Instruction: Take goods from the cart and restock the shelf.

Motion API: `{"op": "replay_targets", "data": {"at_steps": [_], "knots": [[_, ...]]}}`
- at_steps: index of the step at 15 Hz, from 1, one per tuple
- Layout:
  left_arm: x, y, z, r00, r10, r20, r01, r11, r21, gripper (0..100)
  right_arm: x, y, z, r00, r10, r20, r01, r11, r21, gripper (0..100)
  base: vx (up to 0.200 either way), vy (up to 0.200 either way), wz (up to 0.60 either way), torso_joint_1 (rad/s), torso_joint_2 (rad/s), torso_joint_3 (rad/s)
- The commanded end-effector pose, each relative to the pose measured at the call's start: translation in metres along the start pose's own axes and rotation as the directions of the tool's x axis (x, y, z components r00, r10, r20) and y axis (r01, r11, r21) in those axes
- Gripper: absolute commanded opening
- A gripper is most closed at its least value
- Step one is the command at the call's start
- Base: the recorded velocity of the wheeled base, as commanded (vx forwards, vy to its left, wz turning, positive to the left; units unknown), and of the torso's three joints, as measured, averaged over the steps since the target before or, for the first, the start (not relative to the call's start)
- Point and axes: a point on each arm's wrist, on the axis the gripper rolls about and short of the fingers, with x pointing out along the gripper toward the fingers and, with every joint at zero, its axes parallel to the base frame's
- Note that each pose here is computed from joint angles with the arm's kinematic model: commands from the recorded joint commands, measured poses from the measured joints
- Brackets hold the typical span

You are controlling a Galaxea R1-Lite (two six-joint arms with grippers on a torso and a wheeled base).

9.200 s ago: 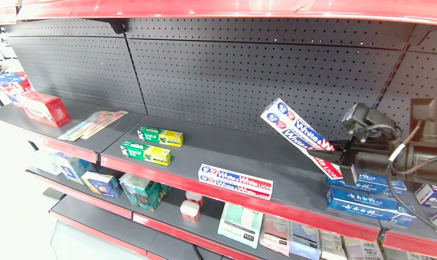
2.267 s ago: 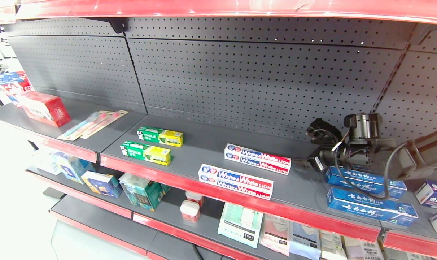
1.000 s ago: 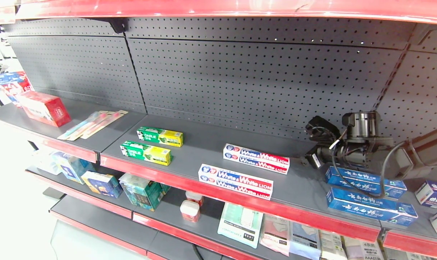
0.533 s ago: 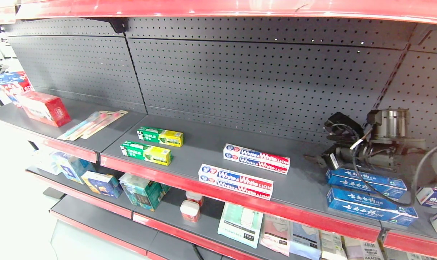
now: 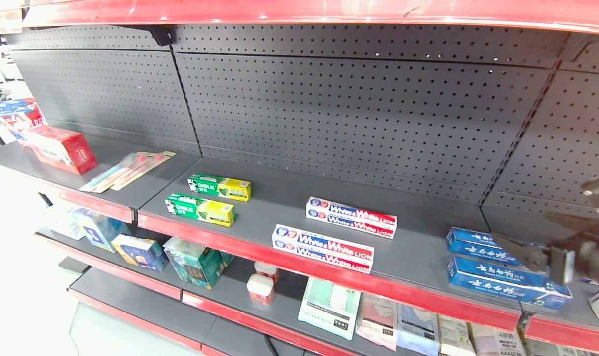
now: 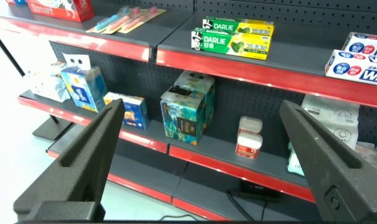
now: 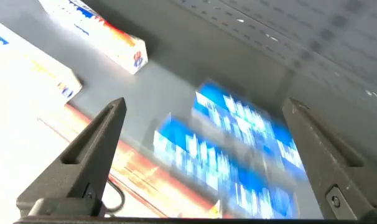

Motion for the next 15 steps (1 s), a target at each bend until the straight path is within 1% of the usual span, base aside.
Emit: {"op": "replay_targets", "data": {"at_steps": [1,3,4,6,7,8,9,10,11,15], "knots": [[0.000,0.000,0.000,1.000,0.002,-0.001,-0.002,1.000,0.001,100,-0.095,0.021,-0.048,0.975,-0.128,0.182,0.113,0.989,0.090,100,0.000,0.000,0.00,0.000,0.00,0.000],[0.000,0.000,0.000,1.000,0.000,-0.001,0.000,1.000,0.001,100,-0.115,0.028,-0.056,0.955,-0.146,0.257,0.120,0.986,0.113,100,0.000,0.000,0.00,0.000,0.00,0.000],[0.000,0.000,0.000,1.000,0.000,-0.001,0.000,1.000,-0.001,100,-0.124,0.033,-0.067,0.948,-0.152,0.280,0.124,0.986,0.115,100,0.000,0.000,0.00,0.000,0.00,0.000],[0.000,0.000,0.000,1.000,0.000,-0.001,0.000,1.000,-0.001,100,-0.140,0.047,-0.105,0.927,-0.160,0.339,0.131,0.985,0.108,100,0.000,0.000,0.00,0.000,0.00,0.000],[0.000,0.000,0.000,1.000,0.000,-0.001,0.000,1.000,0.001,100,-0.136,0.051,-0.124,0.937,-0.163,0.311,0.134,0.985,0.112,100,0.000,0.000,0.00,0.000,0.00,0.000],[0.000,0.000,0.000,1.000,0.000,-0.001,0.000,1.000,0.001,100,-0.135,0.050,-0.124,0.936,-0.170,0.309,0.140,0.983,0.117,100,0.000,0.000,0.00,0.000,0.00,0.000],[0.000,0.000,0.000,1.000,0.000,-0.001,0.000,1.000,0.001,100,-0.134,0.050,-0.128,0.933,-0.220,0.285,0.182,0.971,0.154,100,0.000,0.000,0.00,0.000,0.00,0.000],[0.000,0.000,0.000,1.000,0.000,-0.001,0.000,1.000,0.001,100,-0.133,0.050,-0.133,0.942,-0.258,0.216,0.216,0.956,0.200,100,0.000,0.000,0.00,0.000,0.00,0.000],[0.000,0.000,0.000,1.000,0.000,-0.001,0.000,1.000,0.001,100,-0.132,0.050,-0.136,0.943,-0.280,0.181,0.232,0.941,0.245,100,0.000,0.000,0.00,0.000,0.00,0.000],[0.000,0.000,0.000,1.000,-0.012,-0.001,0.012,1.000,0.004,100,-0.132,0.050,-0.137,0.944,-0.280,0.174,0.230,0.938,0.260,100,0.000,0.000,0.00,0.000,0.00,0.000]]}}
